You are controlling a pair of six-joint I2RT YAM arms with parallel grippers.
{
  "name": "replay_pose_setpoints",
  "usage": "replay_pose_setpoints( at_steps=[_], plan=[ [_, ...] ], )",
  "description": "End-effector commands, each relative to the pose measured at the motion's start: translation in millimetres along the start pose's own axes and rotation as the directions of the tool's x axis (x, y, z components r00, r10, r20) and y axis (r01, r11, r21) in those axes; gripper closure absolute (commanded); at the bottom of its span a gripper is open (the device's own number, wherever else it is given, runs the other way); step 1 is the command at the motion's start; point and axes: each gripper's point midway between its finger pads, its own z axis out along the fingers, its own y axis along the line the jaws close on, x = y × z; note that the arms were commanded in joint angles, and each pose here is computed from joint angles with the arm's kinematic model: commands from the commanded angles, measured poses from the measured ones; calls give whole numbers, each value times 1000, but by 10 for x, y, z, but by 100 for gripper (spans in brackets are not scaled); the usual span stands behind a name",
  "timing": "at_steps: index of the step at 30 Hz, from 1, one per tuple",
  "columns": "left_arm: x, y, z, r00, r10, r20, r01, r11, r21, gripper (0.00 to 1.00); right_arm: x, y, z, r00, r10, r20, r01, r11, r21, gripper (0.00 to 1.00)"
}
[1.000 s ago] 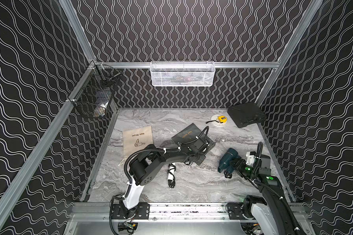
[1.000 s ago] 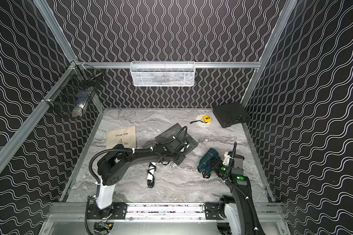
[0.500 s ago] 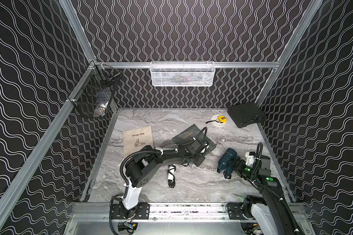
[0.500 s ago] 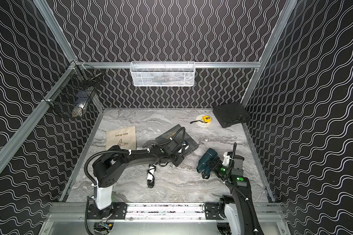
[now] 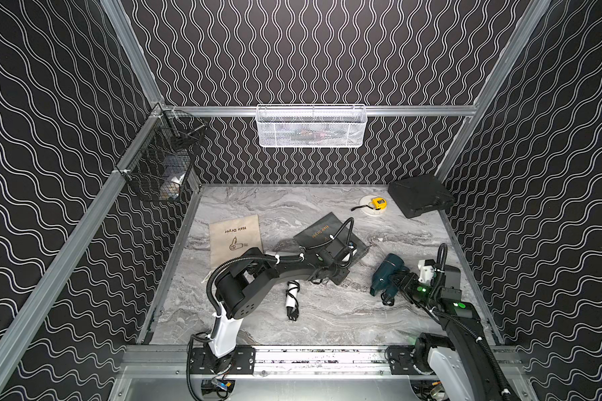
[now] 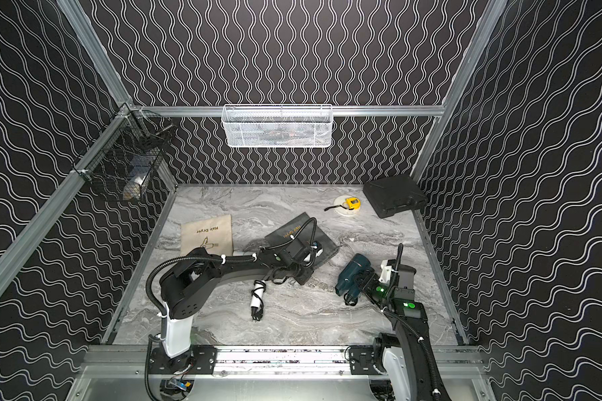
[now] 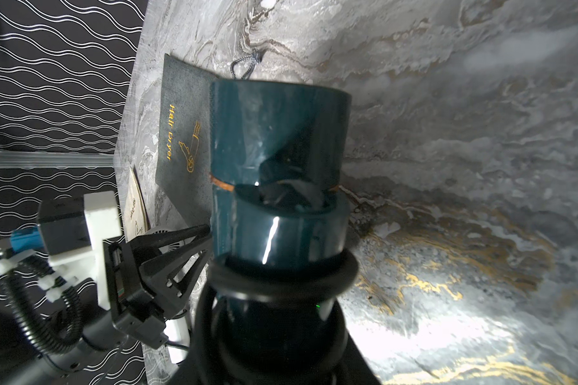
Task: Pack away hair dryers
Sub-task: Open the drawstring bag at the center of the board.
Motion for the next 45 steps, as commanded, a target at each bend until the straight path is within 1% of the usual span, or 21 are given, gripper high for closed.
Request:
replay_pose_setpoints(
  at_steps=[1, 4, 11, 14, 15, 17, 24, 27, 30, 33, 38, 45],
  plan=[
    [-50, -18, -18, 1000, 6, 23, -7, 1000, 11, 82, -67, 105, -2, 999, -35, 22, 36, 998, -44, 95],
    [-52, -18, -20, 1000, 9, 24, -10, 1000, 11, 89, -73, 103, -2, 999, -37, 24, 38, 998, -42, 95],
    [-32, -7, 8, 1000, 9, 15, -9, 1000, 5, 91, -72, 100, -2, 999, -37, 24, 38, 998, -40, 95],
    [-38, 2, 1, 1000, 7, 19, -7, 1000, 0, 99, -66, 103, 4, 999, -35, 21, 36, 998, -45, 95],
    [-57, 2, -12, 1000, 6, 27, -6, 1000, -1, 100, -61, 102, 8, 999, -35, 19, 36, 998, -47, 95],
    [-95, 6, -49, 999, 3, 44, -3, 1000, -3, 100, -55, 110, 14, 999, -36, 16, 37, 998, -54, 95],
    [-342, 7, -327, 987, 22, 159, -19, 1000, -20, 100, -38, 189, 10, 999, -51, 14, 52, 994, -100, 96],
    [-427, -23, -432, 978, 46, 202, -41, 999, -26, 100, -28, 268, -6, 998, -67, 17, 69, 988, -140, 96],
    [-476, -94, -490, 967, 96, 235, -87, 995, -47, 100, -14, 358, -28, 995, -96, 22, 98, 979, -178, 97],
    [-552, -114, -520, 961, 99, 259, -87, 995, -57, 100, 29, 416, -30, 991, -130, 18, 131, 973, -191, 97],
    [-749, -99, -585, 949, 72, 308, -53, 996, -71, 100, 194, 484, 55, 979, -203, -13, 198, 964, -178, 98],
    [-993, -125, -665, 932, 75, 353, -53, 996, -72, 100, 394, 574, 222, 941, -336, -41, 332, 939, -90, 98]
  ],
)
